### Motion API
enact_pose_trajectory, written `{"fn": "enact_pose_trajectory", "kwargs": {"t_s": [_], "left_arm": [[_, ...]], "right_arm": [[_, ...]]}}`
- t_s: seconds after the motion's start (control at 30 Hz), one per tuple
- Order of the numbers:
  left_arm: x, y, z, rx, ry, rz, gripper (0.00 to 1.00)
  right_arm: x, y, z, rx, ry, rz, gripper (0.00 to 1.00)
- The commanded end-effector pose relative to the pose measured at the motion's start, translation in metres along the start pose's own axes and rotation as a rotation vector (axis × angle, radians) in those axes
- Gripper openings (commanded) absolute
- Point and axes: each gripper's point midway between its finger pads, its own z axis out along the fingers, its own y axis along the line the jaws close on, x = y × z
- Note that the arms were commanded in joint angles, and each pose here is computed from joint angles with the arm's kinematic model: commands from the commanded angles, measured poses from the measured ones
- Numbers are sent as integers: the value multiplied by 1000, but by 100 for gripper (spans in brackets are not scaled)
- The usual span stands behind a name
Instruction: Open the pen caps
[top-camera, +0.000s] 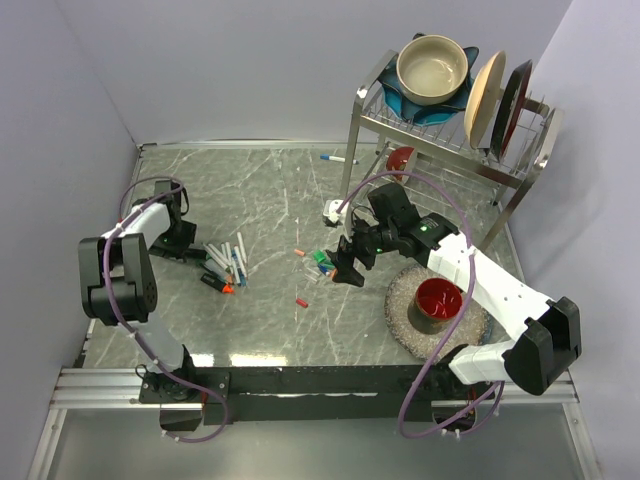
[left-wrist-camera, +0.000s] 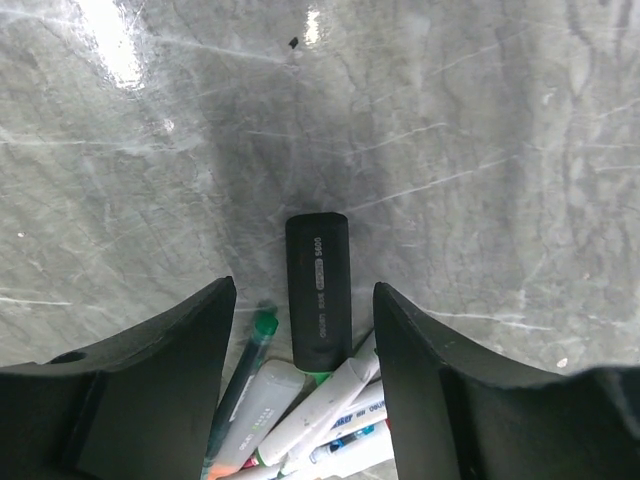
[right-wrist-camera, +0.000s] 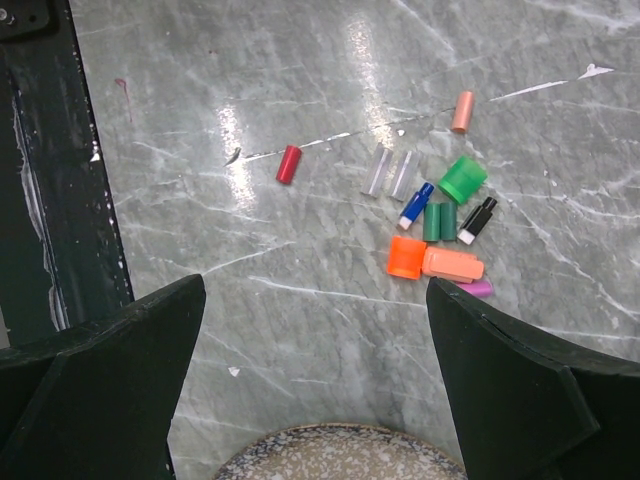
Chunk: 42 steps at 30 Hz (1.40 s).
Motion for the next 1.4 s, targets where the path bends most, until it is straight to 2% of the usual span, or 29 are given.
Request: {"fn": "enact_pose_trajectory", "kwargs": {"t_s": [0.0, 0.1, 0.2, 0.33, 0.63, 0.8, 1.13, 1.37], "left_arm": [[-4, -4, 2, -11, -8, -34, 63], [-4, -4, 5, -19, -9, -33, 62], [-3, -2, 8, -34, -9, -40, 55], [-2, 3, 10, -54, -14, -39, 51], [-5, 6, 17, -82, -36, -62, 49], [-10, 5, 16, -80, -51, -95, 45], [-26, 10, 11, -62, -102, -134, 38], [-39, 12, 7, -46, -117, -151, 37]], "right_arm": [[-4, -3, 2, 9, -18, -15, 100], [-2, -2, 4, 2, -13, -11, 100], [-2, -3, 4, 2, -10, -11, 100], [-1, -3, 5, -4, -5, -10, 100], [-2, 0, 3, -15, -11, -15, 100], [-3, 0, 1, -17, -16, -15, 100], [-2, 0, 0, -22, -20, -18, 100], [-2, 0, 0, -22, -20, -19, 100]]}}
